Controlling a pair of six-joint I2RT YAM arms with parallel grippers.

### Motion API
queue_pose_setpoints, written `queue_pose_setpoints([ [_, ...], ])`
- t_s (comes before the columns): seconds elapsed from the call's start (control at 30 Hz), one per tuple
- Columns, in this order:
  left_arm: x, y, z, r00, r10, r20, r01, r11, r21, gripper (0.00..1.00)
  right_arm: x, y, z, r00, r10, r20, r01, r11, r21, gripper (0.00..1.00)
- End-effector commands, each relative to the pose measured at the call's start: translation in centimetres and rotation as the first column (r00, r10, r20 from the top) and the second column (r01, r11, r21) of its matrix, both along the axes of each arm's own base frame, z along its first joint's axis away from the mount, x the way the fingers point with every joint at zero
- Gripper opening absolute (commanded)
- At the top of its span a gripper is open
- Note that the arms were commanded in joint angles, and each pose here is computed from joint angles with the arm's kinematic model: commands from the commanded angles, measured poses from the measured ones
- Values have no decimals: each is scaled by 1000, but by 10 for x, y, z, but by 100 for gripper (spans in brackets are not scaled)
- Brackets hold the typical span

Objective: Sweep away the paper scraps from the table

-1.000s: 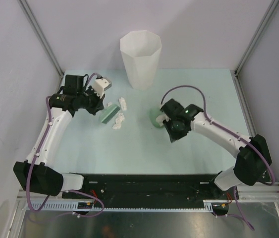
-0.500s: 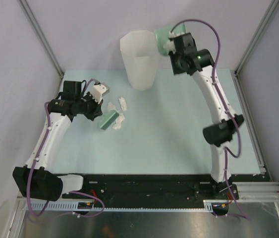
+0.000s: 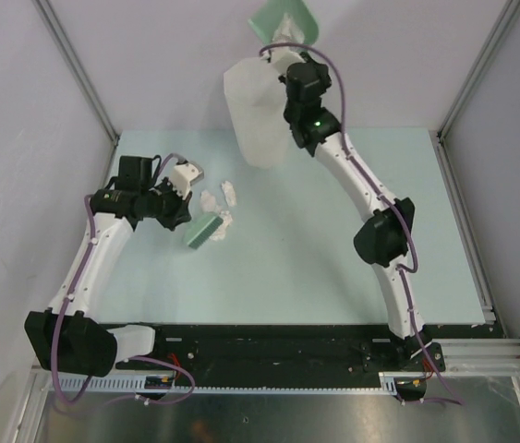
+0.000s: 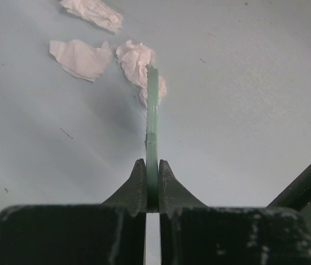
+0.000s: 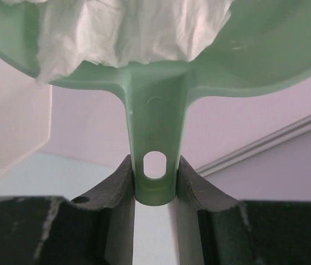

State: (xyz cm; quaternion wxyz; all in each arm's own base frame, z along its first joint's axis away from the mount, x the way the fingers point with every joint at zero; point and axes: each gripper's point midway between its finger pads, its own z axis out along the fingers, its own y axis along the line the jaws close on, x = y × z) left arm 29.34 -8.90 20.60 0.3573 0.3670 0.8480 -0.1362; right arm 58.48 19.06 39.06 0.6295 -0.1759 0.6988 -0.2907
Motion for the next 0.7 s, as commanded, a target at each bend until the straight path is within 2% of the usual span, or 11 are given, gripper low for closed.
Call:
queue_pose_setpoints([
  [0.0,-4,-2,11,998,-34,58,35,999,-21,0,-7,-14,56,959,-143,244,208,942,-265,0],
  [0.1,-5,-3,11,998,-38,58,40,999,-26,0,-3,-17,48,962,-152,225,231,892,-388,2],
  [0.17,-5,-3,11,998,-40,58,42,999,-29,0,-7,-14,54,953,-150,264,258,859,-442,2],
  [0.4,-6,-5,11,998,-44,53,46,998,-37,0,-15,-1,61,937,-128,324,298,775,-558,5],
  [0.53,-7,-3,8,998,-42,48,44,999,-31,0,-16,-7,60,939,-146,311,305,770,-561,5],
  [0.67,-7,-3,8,998,-40,46,41,999,-34,0,-24,-11,72,935,-165,315,311,810,-497,4],
])
